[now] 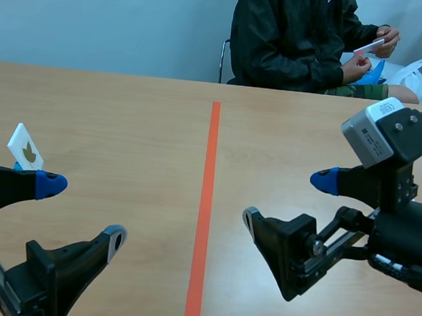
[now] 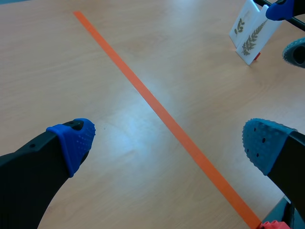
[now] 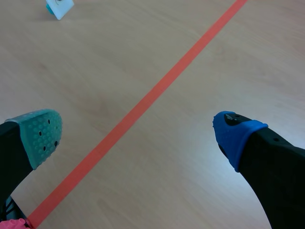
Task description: Sort the leaf by its shape. The table is split by an orange tape line. A compound leaf with several leaflets goes to the left side, a simple leaf with one blade goes to the right side. Return to the home posture when a red brick is placed on the table.
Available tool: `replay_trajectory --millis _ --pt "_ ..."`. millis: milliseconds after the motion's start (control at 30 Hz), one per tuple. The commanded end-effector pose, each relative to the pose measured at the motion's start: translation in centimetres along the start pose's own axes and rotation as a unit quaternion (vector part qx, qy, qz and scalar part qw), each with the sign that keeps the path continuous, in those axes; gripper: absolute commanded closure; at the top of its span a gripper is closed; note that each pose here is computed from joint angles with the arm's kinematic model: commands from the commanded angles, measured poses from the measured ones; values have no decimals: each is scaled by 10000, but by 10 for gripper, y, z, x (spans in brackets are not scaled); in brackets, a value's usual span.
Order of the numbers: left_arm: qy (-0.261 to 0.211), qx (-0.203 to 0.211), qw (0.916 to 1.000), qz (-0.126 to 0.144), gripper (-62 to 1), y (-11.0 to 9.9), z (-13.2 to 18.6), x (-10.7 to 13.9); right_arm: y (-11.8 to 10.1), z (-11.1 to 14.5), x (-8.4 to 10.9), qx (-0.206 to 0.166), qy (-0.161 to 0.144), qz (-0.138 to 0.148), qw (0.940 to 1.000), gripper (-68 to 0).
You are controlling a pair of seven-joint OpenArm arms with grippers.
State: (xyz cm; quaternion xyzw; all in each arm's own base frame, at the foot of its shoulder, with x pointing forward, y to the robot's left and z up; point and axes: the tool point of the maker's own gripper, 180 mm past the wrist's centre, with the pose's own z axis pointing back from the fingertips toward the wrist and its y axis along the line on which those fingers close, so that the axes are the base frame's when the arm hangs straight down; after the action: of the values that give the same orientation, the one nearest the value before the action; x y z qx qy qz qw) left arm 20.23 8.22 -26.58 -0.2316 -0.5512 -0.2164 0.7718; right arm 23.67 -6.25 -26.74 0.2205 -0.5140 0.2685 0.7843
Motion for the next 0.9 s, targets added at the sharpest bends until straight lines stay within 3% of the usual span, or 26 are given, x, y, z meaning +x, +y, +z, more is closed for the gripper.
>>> replay_trajectory --millis 0,867 --pt "-113 -12 9999 -16 -623 2 0 6 -3 1 11 -38 -189 44 9998 -679" --pt "-113 -12 9999 -16 -623 2 0 6 -3 1 15 -11 -338 -39 9994 -679"
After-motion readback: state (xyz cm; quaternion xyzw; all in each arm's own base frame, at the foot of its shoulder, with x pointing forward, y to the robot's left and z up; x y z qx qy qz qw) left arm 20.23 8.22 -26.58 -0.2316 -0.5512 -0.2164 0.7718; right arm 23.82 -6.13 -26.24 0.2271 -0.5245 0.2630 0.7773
